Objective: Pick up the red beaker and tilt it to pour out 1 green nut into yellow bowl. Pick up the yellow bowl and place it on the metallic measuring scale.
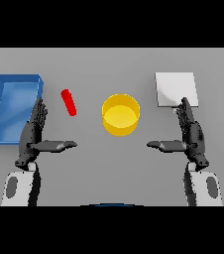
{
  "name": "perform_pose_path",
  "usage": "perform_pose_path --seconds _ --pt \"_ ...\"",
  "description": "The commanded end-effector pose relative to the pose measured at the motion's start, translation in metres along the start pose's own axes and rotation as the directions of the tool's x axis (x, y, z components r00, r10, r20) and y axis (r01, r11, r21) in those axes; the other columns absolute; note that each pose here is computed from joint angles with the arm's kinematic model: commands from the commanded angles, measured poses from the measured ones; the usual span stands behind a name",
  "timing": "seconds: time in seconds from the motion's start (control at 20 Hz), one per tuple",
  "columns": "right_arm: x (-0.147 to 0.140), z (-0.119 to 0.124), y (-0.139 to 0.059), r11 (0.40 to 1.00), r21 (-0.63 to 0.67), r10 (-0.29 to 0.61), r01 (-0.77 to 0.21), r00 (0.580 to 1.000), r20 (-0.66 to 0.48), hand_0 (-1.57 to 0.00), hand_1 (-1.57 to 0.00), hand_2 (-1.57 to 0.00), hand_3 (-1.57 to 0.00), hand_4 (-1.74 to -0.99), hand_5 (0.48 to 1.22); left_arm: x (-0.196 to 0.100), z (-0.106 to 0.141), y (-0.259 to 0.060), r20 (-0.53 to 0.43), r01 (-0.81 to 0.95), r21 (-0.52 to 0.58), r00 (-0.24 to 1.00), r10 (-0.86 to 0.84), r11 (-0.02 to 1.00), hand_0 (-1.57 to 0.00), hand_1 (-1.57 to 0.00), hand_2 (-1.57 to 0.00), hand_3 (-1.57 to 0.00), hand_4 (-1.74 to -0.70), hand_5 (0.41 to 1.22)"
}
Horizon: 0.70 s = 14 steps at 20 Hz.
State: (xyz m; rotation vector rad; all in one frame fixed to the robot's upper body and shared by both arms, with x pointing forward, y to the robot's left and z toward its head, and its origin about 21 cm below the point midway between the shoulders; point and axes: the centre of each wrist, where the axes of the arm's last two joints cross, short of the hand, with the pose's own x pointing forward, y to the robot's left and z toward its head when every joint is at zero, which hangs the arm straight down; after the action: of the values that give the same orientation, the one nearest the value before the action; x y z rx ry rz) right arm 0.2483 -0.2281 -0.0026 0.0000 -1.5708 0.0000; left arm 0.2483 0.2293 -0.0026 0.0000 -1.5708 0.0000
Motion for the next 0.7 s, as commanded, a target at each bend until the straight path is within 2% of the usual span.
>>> perform_pose_path --seconds 0.0,0.2,0.25,0.3,0.35,0.4,0.55,0.65 --pt "0.000 0.000 0.000 1.000 -0.001 -0.001 0.001 1.000 0.000 0.00 0.00 0.00 0.00 -1.128 0.660 0.000 -0.001 0.001 -0.001 0.000 0.002 1.000 0.000 1.000 0.00 0.00 0.00 0.00 -1.09 0.623" --pt "0.000 0.001 0.000 1.000 0.000 0.000 0.000 1.000 0.000 0.00 0.00 0.00 0.00 -1.128 0.660 0.001 -0.008 0.006 -0.008 0.003 0.004 1.000 -0.002 1.000 0.00 0.00 0.00 0.00 -1.09 0.623" --pt "0.000 0.001 0.006 1.000 0.002 -0.005 0.005 1.000 0.006 0.00 0.00 0.00 0.00 -1.128 0.660 0.002 -0.010 0.007 -0.003 0.002 -0.002 1.000 -0.002 1.000 0.00 0.00 0.00 0.00 -1.09 0.623" --pt "0.001 0.012 0.008 0.992 0.015 0.126 -0.128 0.987 0.101 0.00 0.00 0.00 0.00 -1.128 0.660 0.001 0.001 0.004 0.033 0.066 -0.018 0.997 -0.066 0.998 0.00 0.00 0.00 0.00 -1.09 0.623" --pt "0.001 0.021 0.010 0.977 0.024 0.205 -0.211 0.966 0.158 0.00 0.00 0.00 0.00 -1.128 0.663 0.002 0.010 0.001 0.059 0.106 -0.024 0.993 -0.105 0.994 0.00 0.00 0.00 0.00 -1.09 0.620" --pt "0.001 0.025 0.011 0.966 0.025 0.250 -0.257 0.955 0.163 0.00 0.00 0.00 0.00 -1.127 0.664 0.006 0.014 0.001 0.071 0.136 -0.018 0.988 -0.135 0.991 0.00 0.00 0.00 0.00 -1.09 0.618" --pt "0.006 0.027 0.017 0.954 0.031 0.289 -0.298 0.943 0.163 0.00 0.00 0.00 0.00 -1.118 0.663 0.013 0.017 0.004 0.041 0.171 -0.028 0.985 -0.170 0.985 0.00 0.00 0.00 0.00 -1.10 0.616" --pt "0.008 0.026 0.013 0.953 0.031 0.292 -0.301 0.942 0.166 0.00 0.00 0.00 0.00 -1.120 0.660 0.012 0.015 -0.001 0.013 0.187 -0.036 0.982 -0.186 0.982 0.00 0.00 0.00 0.00 -1.09 0.613"
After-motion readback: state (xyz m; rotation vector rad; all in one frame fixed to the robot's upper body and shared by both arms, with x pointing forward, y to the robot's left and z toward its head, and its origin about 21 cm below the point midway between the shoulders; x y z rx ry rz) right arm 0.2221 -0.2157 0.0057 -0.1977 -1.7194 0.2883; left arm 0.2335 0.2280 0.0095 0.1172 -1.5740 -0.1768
